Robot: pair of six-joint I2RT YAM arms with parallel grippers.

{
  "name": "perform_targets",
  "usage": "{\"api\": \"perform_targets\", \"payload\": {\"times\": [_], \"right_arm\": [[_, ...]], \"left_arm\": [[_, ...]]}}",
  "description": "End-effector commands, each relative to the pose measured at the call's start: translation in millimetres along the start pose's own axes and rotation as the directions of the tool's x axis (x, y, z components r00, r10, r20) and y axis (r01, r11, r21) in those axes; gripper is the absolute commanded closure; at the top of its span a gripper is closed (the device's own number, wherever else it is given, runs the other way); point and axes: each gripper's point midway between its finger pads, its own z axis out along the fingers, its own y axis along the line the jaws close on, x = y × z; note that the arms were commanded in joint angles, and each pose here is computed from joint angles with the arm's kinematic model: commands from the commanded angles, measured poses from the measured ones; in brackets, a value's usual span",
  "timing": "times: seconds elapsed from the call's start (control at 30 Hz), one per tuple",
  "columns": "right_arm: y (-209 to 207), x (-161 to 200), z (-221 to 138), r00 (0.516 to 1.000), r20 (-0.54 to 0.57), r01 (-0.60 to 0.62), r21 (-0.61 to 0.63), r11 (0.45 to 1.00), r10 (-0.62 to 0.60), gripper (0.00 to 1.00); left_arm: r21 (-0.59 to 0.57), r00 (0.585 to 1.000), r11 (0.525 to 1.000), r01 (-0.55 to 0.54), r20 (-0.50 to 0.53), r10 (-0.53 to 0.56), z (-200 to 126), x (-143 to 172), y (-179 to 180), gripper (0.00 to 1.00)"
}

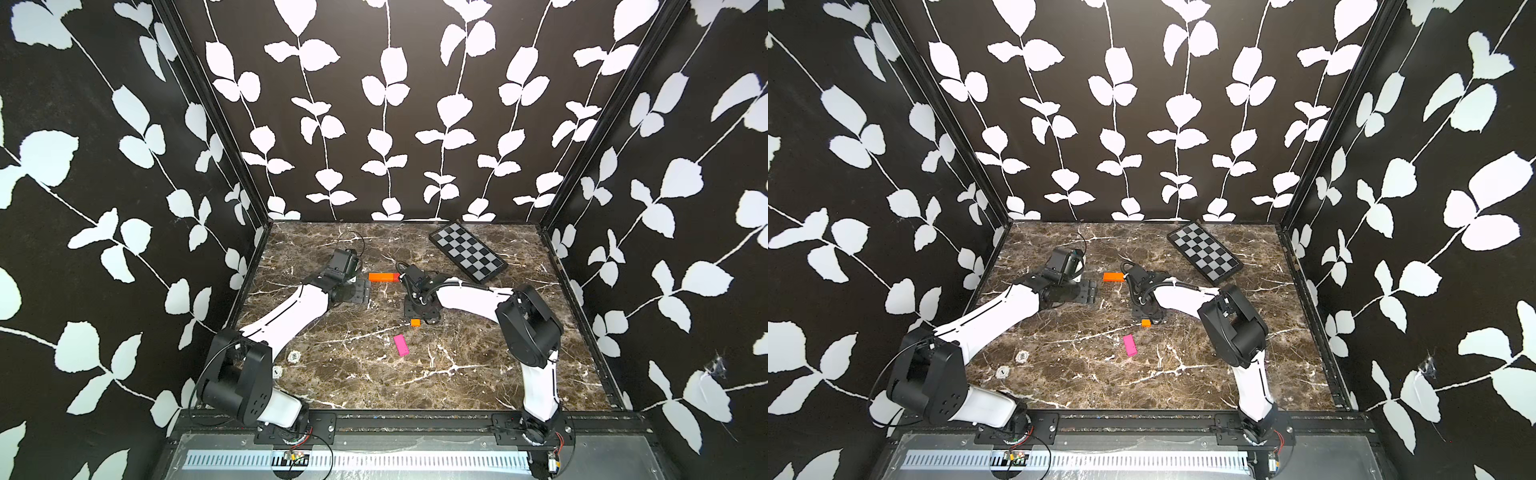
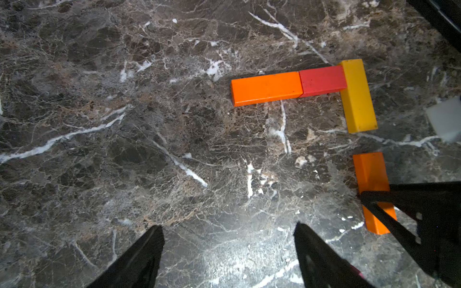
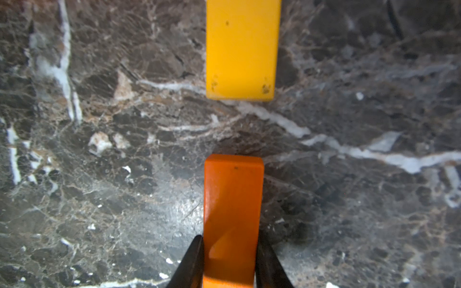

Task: Assemble the number 7 with building blocks
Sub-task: Assemble the building block at the center of the board.

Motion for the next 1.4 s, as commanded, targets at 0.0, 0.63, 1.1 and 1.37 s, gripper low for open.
{"api": "perform_targets", "payload": {"times": [0.0, 0.63, 1.1, 1.37], "right_arm": [[-19.7, 6.7, 19.3, 0.999, -0.044, -0.005, 0.072, 0.997, 0.008, 0.68], [-25.7, -0.3, 26.3, 0.999, -0.05, -0.006, 0.083, 0.997, 0.01, 0.68], [-30.5, -0.7, 29.1, 0.998, -0.057, 0.0, 0.099, 0.995, 0.006, 0.68], [-33.1, -1.6, 30.7, 0.998, -0.064, 0.003, 0.113, 0.994, 0.004, 0.68]], "left_arm": [[0.014, 1.0, 1.0, -0.004, 0.021, 0.004, -6.9, -1.9, -1.2, 0.16], [0.017, 1.0, 1.0, -0.006, 0.015, 0.005, -4.5, -1.6, -2.1, 0.15], [0.017, 1.0, 1.0, -0.008, 0.012, 0.007, -3.4, -1.5, -2.5, 0.15], [0.015, 1.0, 1.0, -0.008, 0.012, 0.008, -3.7, -1.7, -2.0, 0.15]]}}
